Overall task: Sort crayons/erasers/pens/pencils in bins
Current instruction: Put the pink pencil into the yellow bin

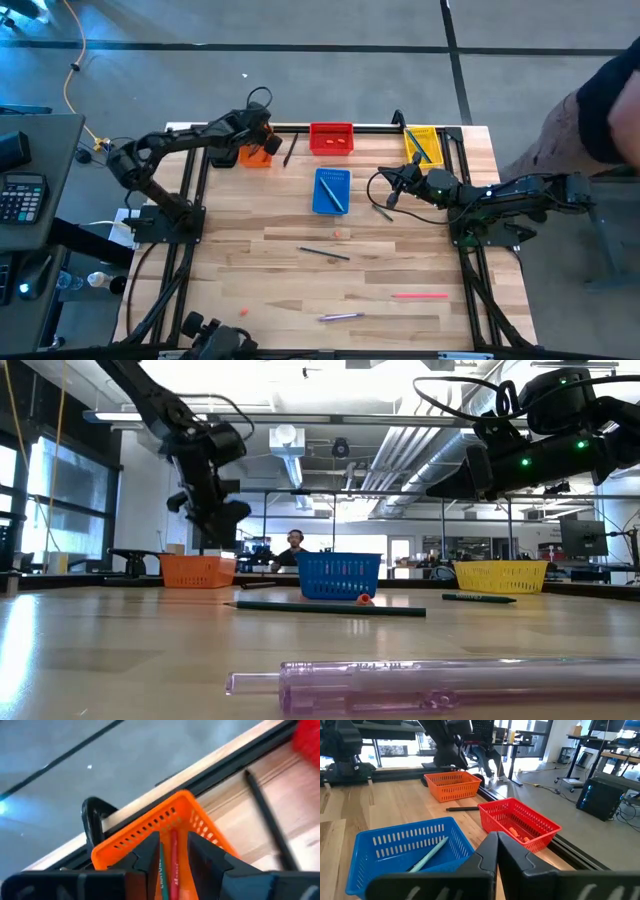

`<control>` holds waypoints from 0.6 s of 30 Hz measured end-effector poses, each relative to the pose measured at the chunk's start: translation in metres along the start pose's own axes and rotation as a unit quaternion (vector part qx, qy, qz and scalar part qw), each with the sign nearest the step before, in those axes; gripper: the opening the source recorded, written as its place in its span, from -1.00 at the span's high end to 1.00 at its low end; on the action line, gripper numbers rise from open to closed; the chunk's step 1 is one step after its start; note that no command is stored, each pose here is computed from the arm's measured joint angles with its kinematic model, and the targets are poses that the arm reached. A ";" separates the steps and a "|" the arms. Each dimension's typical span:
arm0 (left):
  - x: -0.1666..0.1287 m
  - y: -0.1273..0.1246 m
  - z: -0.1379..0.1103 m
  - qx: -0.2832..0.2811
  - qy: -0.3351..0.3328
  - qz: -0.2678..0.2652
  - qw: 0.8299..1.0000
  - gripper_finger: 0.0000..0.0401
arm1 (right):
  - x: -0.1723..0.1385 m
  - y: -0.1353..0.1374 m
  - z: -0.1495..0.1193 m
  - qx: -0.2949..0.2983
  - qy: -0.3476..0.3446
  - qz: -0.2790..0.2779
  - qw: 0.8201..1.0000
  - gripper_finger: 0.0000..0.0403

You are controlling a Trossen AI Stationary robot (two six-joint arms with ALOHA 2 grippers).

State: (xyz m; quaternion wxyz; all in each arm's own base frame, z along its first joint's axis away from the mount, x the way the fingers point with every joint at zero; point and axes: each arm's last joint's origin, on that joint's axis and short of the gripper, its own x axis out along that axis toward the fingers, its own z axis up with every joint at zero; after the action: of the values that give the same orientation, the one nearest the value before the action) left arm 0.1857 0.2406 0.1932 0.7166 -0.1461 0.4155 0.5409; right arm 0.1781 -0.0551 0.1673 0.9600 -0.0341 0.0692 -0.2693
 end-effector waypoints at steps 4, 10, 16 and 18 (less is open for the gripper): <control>-0.017 -0.005 0.000 0.001 -0.036 -0.019 0.999 0.65 | 0.000 0.000 0.000 0.000 0.000 0.000 1.000 1.00; -0.034 -0.022 -0.024 -0.001 -0.139 -0.090 0.986 0.90 | 0.000 0.000 0.000 0.000 0.000 0.000 1.000 1.00; -0.047 -0.046 -0.055 0.005 -0.256 -0.198 0.946 0.98 | 0.000 0.000 0.000 0.005 0.001 -0.009 1.000 1.00; -0.051 -0.052 -0.066 0.010 -0.281 -0.231 0.932 0.98 | 0.000 0.000 0.000 0.007 0.001 -0.009 1.000 1.00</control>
State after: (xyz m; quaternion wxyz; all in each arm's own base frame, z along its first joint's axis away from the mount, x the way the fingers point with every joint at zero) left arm 0.2002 0.1446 0.1786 0.9105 -0.0728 0.1576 0.3753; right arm 0.1778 -0.0555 0.1673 0.9577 -0.0275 0.0674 -0.2785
